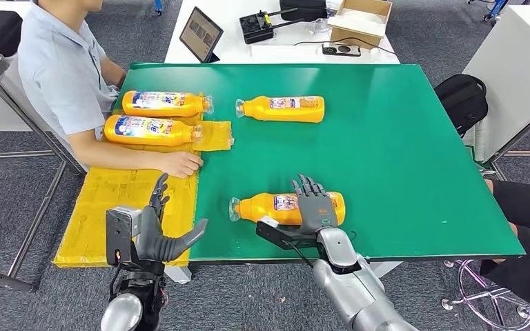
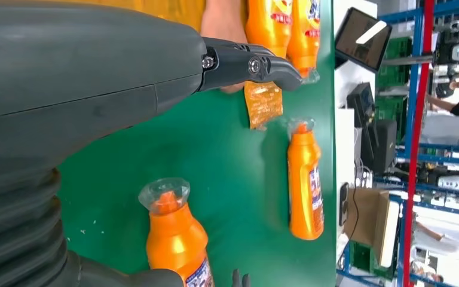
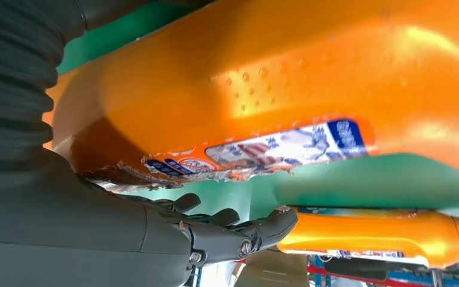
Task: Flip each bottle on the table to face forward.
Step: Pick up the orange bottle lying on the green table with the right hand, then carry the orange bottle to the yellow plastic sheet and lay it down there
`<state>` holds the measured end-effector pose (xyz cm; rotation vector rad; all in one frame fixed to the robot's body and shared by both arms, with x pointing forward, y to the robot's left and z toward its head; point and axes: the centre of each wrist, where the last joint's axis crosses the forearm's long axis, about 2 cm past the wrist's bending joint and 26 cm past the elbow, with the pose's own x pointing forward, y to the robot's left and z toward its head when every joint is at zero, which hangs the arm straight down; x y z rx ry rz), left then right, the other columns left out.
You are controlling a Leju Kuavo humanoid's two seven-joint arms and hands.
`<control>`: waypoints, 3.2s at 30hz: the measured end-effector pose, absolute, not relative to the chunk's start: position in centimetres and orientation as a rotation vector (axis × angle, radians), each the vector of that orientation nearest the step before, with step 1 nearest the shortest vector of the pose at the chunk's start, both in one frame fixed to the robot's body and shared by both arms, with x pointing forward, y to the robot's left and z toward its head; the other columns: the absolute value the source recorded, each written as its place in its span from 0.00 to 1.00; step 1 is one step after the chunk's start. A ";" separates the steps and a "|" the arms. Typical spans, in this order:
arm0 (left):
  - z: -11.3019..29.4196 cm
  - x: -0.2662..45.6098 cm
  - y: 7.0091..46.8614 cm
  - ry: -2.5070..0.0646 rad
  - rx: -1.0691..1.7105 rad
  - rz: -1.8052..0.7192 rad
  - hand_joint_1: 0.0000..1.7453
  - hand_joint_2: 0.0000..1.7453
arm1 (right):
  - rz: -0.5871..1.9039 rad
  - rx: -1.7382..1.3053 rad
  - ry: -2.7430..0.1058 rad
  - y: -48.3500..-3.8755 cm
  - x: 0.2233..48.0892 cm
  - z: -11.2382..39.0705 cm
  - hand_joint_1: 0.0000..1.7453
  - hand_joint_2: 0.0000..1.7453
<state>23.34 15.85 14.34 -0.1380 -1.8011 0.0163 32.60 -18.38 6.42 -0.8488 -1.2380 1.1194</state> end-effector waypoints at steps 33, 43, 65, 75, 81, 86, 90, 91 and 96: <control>13.0 23.7 16.1 -1.761 -0.304 0.108 0.00 1.00 | 0.726 -0.237 -1.690 -19.1 32.5 7.4 0.94 1.00; 11.5 22.7 14.1 -1.734 -0.352 0.074 0.00 1.00 | 0.418 -0.184 -1.938 -17.2 30.6 9.6 1.00 1.00; 12.6 21.5 11.1 -1.799 -0.493 -0.063 0.00 1.00 | 0.656 -0.108 -2.083 -10.4 29.0 9.9 1.00 1.00; 12.4 21.6 10.6 -1.690 -0.586 0.022 0.00 1.00 | 0.719 -0.101 -2.176 -8.9 28.3 10.2 1.00 1.00; 12.4 21.7 10.6 -1.687 -0.589 0.024 0.00 1.00 | 0.718 -0.097 -2.174 -8.9 28.3 10.1 1.00 1.00; 12.5 21.9 10.5 -1.698 -0.622 0.058 0.00 1.00 | 0.694 -0.075 -2.184 -8.7 28.1 10.1 1.00 1.00; 13.1 22.1 10.7 -1.751 -0.657 0.146 0.00 1.00 | 0.692 -0.003 -2.186 -8.2 27.7 10.0 1.00 1.00; 13.3 22.1 10.8 -1.755 -0.669 0.173 0.00 1.00 | 0.692 0.014 -2.186 -8.0 27.6 10.0 1.00 1.00; 14.1 21.9 11.1 -1.768 -0.724 0.272 0.00 1.00 | 0.669 0.057 -2.174 -7.6 27.2 9.6 1.00 1.00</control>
